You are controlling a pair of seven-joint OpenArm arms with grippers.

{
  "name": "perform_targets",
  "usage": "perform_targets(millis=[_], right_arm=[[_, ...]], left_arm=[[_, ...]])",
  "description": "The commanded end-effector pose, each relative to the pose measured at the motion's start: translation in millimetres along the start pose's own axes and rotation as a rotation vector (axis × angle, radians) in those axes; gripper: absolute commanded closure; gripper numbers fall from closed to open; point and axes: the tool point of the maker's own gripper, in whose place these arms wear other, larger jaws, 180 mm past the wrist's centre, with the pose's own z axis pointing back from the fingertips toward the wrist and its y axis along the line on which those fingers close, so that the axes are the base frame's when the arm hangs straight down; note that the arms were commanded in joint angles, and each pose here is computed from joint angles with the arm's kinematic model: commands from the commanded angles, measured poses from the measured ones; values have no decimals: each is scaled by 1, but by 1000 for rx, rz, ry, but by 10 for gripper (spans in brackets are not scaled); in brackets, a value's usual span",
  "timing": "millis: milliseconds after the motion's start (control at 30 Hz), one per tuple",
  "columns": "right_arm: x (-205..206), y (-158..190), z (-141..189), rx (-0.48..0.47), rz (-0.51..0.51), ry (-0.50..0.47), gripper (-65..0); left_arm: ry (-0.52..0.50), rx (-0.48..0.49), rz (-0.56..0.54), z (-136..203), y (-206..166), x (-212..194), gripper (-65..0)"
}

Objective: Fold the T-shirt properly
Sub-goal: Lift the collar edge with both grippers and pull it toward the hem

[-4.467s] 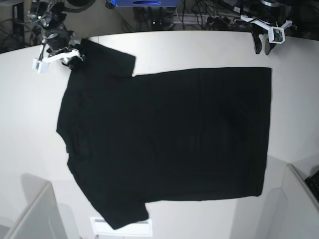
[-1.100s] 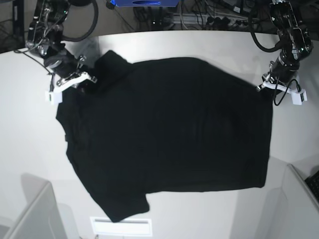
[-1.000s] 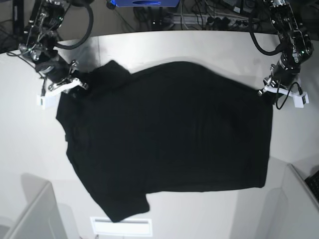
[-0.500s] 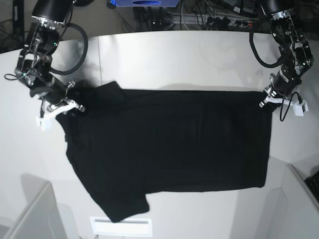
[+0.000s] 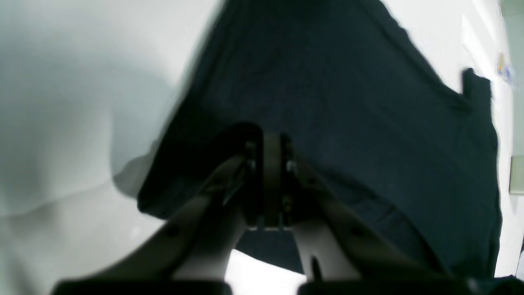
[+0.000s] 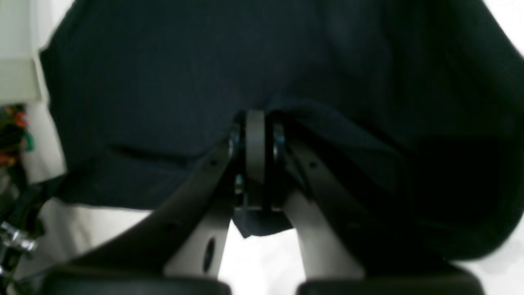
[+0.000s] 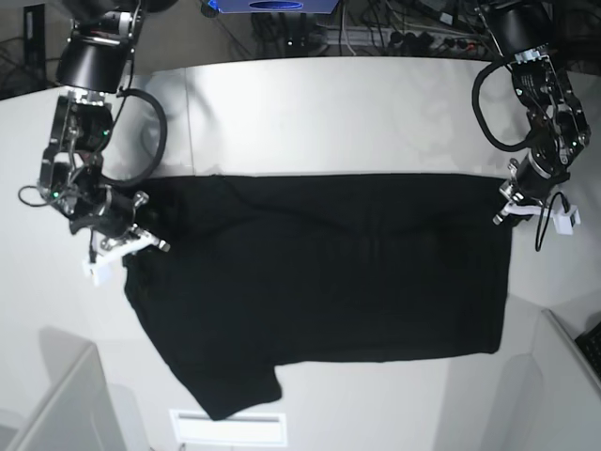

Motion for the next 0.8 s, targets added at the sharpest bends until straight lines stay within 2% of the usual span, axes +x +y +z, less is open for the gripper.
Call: perform_targets(millis=[0,100,300,767], right_arm=[[18,4,3,3,26,-54,0],[28,-1,2,-28,45,-76,0],[29,-13,-7,-66,32,-54,0],[32,-27,-22,-101,-4,-40,0]], left_arm=[[-44,-15,-16,3,-5,17,0],[-52,-26,-19,-1,-11,25,0],[-61,29,-54,-8,-2,33,0],[-51,26,2,-27,-4,42,0]])
